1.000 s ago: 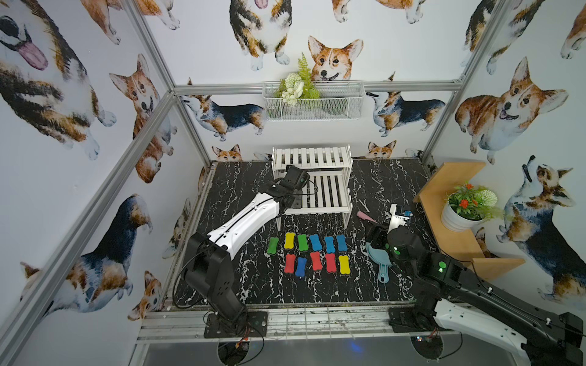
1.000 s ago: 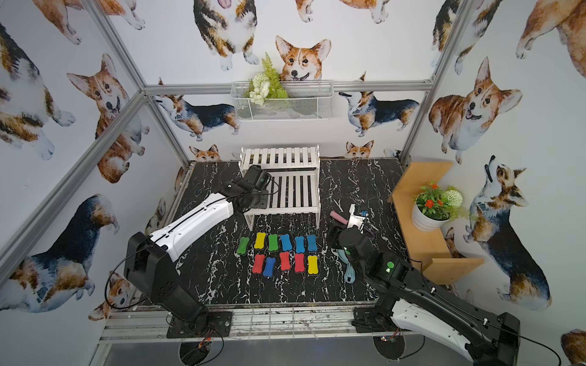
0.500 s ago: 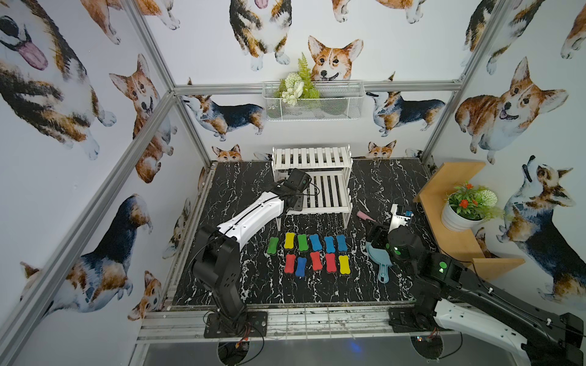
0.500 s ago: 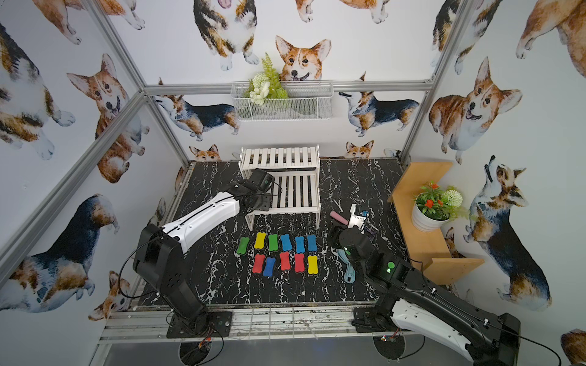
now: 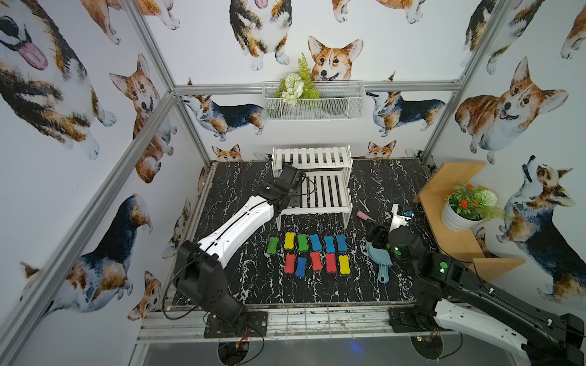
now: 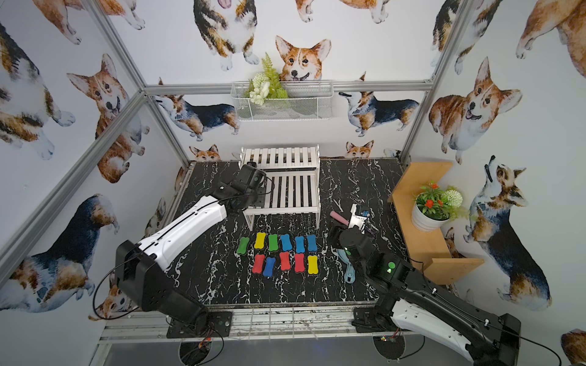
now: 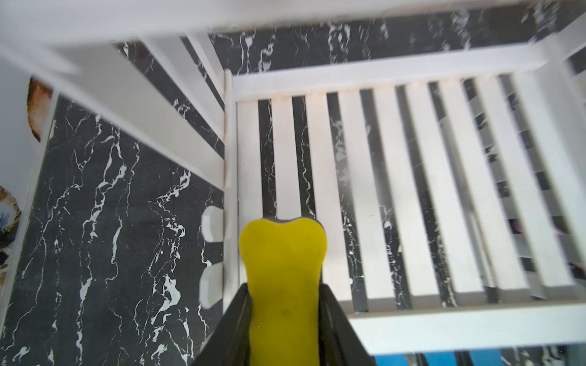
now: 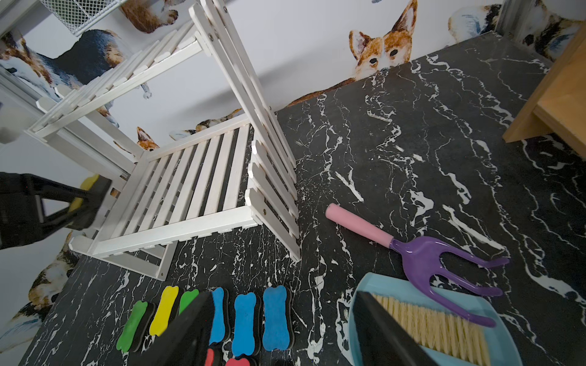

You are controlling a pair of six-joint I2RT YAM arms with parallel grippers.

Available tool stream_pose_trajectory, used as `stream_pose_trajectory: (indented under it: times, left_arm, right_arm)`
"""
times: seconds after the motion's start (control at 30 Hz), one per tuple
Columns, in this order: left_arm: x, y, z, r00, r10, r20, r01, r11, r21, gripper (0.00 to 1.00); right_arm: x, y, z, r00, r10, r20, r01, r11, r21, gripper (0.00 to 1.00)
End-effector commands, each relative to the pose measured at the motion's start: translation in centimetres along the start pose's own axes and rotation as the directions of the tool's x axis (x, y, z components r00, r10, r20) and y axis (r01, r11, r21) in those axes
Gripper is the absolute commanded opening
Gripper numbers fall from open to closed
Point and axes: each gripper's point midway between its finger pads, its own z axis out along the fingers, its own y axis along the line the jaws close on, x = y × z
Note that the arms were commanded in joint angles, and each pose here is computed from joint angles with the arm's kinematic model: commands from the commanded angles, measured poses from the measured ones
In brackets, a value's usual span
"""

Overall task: Remove the whiteboard erasers from the shelf
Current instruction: Pick up the whiteboard eraser from the shelf, then place the whiteboard eraser at the center of the board.

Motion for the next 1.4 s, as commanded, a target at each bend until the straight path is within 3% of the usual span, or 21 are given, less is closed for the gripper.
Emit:
stream_pose_trajectory:
  times: [0.0, 0.17, 0.37, 0.53, 0.6, 0.7, 0.83, 1.03, 1.37]
  left_arm:
    - [1.6, 0.7, -2.0, 0.999, -0.046, -0.004, 0.046, 0.998, 0.030, 0.36]
    - [6.9, 3.1, -3.8, 0.995, -0.092, -0.047, 0.093, 0.995, 0.027, 0.36]
    - [15.3, 5.2, -3.9, 0.974, -0.149, -0.170, 0.155, 0.987, 0.026, 0.36]
    - [18.7, 2.6, -4.7, 0.976, -0.051, -0.211, 0.054, 0.999, 0.008, 0.39]
    - [21.3, 2.7, -3.6, 0.953, -0.066, -0.295, 0.064, 0.998, -0.016, 0.35]
    - [24.4, 2.9, -2.8, 0.939, -0.097, -0.331, 0.095, 0.995, -0.021, 0.34]
    - [26.0, 3.5, -2.2, 0.932, -0.144, -0.332, 0.143, 0.989, -0.029, 0.37]
    - [26.9, 3.6, -0.7, 0.925, -0.112, -0.363, 0.099, 0.994, -0.052, 0.37]
    - [26.4, 3.9, 1.5, 0.921, -0.109, -0.375, 0.094, 0.994, -0.057, 0.41]
  right_arm:
    - [-0.1, -0.1, -0.1, 1.000, 0.010, 0.006, -0.010, 1.000, 0.002, 0.75]
    - [0.1, 0.0, 0.1, 1.000, 0.016, 0.002, -0.016, 1.000, -0.007, 0.75]
    - [0.2, 0.1, 0.1, 1.000, 0.015, -0.003, -0.015, 1.000, -0.010, 0.75]
    - [0.2, 0.1, 0.2, 1.000, 0.018, 0.002, -0.018, 1.000, -0.006, 0.75]
    - [0.2, 0.3, 0.3, 1.000, 0.019, -0.001, -0.019, 1.000, -0.012, 0.75]
    - [0.3, 0.2, 0.3, 1.000, 0.019, -0.005, -0.019, 1.000, -0.012, 0.75]
    - [0.5, -0.1, 0.2, 1.000, 0.017, -0.005, -0.017, 1.000, -0.007, 0.75]
    - [0.0, 0.0, 0.1, 1.000, 0.013, 0.007, -0.013, 1.000, -0.007, 0.75]
    - [-0.1, -0.4, -0.1, 1.000, 0.009, 0.014, -0.009, 1.000, 0.004, 0.75]
